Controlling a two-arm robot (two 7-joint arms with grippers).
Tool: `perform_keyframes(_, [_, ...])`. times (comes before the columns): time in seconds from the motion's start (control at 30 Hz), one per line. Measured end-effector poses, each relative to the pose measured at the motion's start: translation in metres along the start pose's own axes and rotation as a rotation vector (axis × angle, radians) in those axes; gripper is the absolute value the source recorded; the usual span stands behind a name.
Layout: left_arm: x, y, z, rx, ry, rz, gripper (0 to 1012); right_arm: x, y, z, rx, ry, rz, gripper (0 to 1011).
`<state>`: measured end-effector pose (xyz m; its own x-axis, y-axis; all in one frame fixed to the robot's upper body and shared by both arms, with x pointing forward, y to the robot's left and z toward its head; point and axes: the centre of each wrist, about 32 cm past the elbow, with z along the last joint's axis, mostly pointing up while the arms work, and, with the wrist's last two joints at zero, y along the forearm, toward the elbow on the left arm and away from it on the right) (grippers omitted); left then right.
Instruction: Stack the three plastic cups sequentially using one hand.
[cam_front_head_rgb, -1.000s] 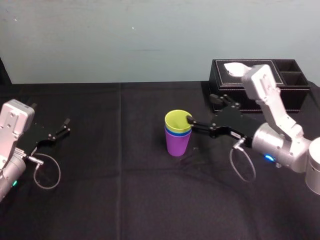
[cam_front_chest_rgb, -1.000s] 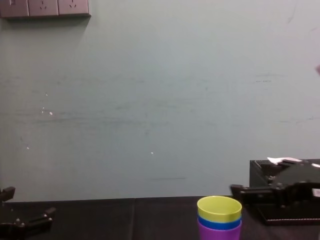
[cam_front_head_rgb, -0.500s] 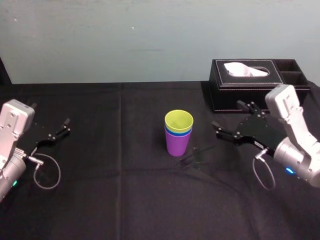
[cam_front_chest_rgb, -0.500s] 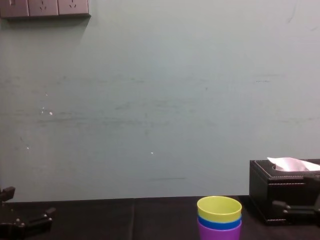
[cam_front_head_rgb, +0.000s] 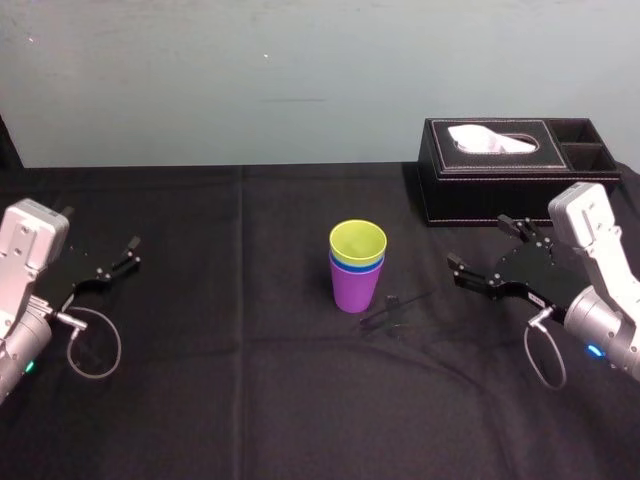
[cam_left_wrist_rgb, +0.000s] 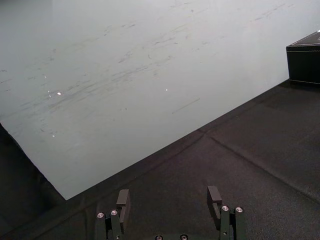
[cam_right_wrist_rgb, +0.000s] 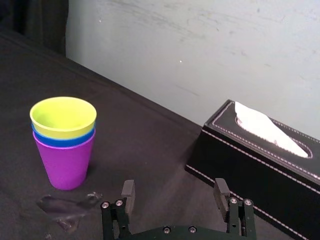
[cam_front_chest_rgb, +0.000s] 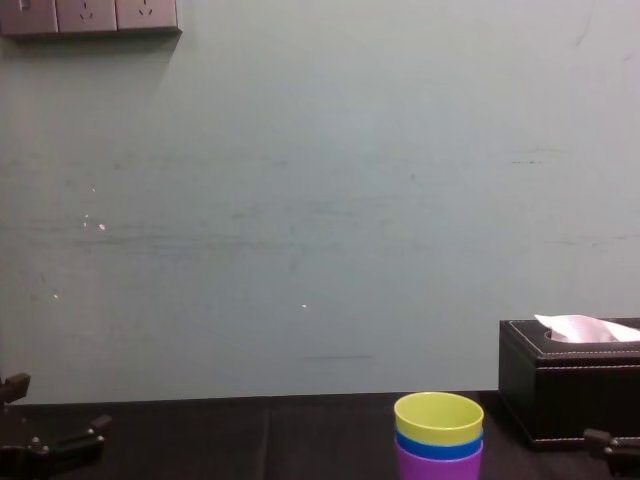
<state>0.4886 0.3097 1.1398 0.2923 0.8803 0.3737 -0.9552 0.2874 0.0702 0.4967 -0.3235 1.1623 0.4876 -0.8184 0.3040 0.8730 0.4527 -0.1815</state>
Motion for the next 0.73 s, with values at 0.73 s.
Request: perform_keyframes(0.73, [0.0, 0.0, 0.0, 0.0, 0.0, 0.0, 1010, 0.0007, 0.0002, -0.0008, -0.006, 0.004, 0.003, 1003])
